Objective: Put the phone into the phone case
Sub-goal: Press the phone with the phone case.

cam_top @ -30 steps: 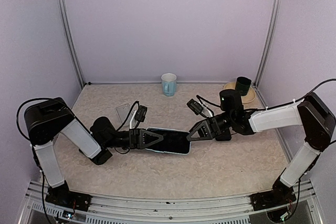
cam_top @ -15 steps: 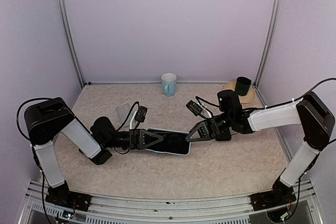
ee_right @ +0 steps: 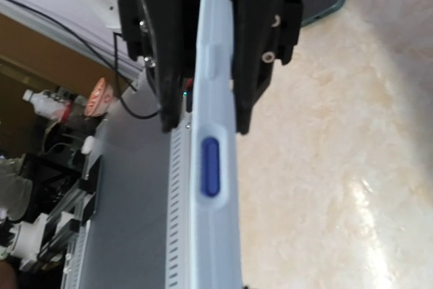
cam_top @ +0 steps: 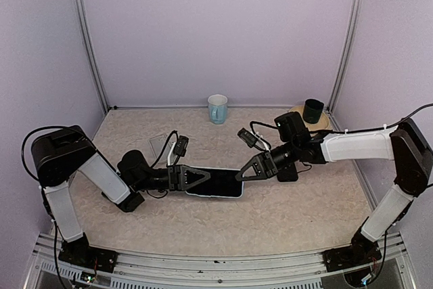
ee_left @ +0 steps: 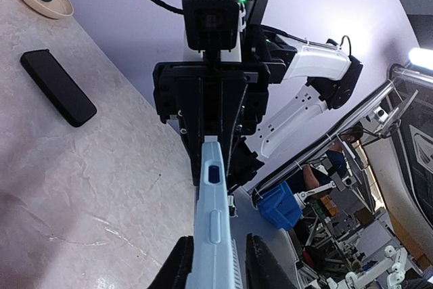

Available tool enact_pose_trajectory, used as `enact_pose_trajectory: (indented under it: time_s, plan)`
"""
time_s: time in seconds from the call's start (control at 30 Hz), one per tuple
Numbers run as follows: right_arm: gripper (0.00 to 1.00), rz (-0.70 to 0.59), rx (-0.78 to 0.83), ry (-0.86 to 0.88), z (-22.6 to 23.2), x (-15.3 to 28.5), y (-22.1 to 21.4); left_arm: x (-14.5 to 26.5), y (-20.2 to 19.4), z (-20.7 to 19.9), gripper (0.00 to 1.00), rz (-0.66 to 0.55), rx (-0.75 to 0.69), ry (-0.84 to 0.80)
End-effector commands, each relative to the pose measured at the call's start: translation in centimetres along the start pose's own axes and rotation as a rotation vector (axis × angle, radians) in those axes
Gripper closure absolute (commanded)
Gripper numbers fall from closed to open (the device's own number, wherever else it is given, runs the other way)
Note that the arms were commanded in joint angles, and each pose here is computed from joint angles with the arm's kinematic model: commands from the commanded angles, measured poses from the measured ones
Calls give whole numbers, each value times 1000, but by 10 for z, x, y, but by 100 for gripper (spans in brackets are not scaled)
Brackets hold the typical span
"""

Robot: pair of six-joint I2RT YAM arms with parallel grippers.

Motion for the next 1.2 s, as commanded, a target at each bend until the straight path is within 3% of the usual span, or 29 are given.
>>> enact_pose_trajectory:
  time_s: [0.0, 0.27, 0.37, 0.57, 0.77, 1.17]
  plan:
    - [100, -38, 42, -88, 1, 15, 20, -3, 6, -5, 79, -17, -38, -20]
    - [100, -49, 17, -87, 0, 21, 22, -4, 7, 5, 100, -28, -30, 27]
    - [97, -49, 7, -70, 2, 21, 22, -4, 9, 8, 100, -36, -41, 55]
    - [66, -55, -4, -28, 8, 21, 20, -2, 14, 4, 100, -63, -61, 63]
    - [49, -75, -11, -12, 13, 24, 20, 6, 22, -3, 100, -108, -71, 37]
    - [43, -100, -46, 25, 10, 20, 6, 14, 25, -20, 100, -139, -103, -16]
Point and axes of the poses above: each gripper's point midway between its finger pads, its own x axis back along the fingers, its own z axis along the line the jaws close on, y = z × x, the point moved 3 cm from there along x, back along the fingers, and after that the axes turned 11 degrees about x, right-handed, at the moved point
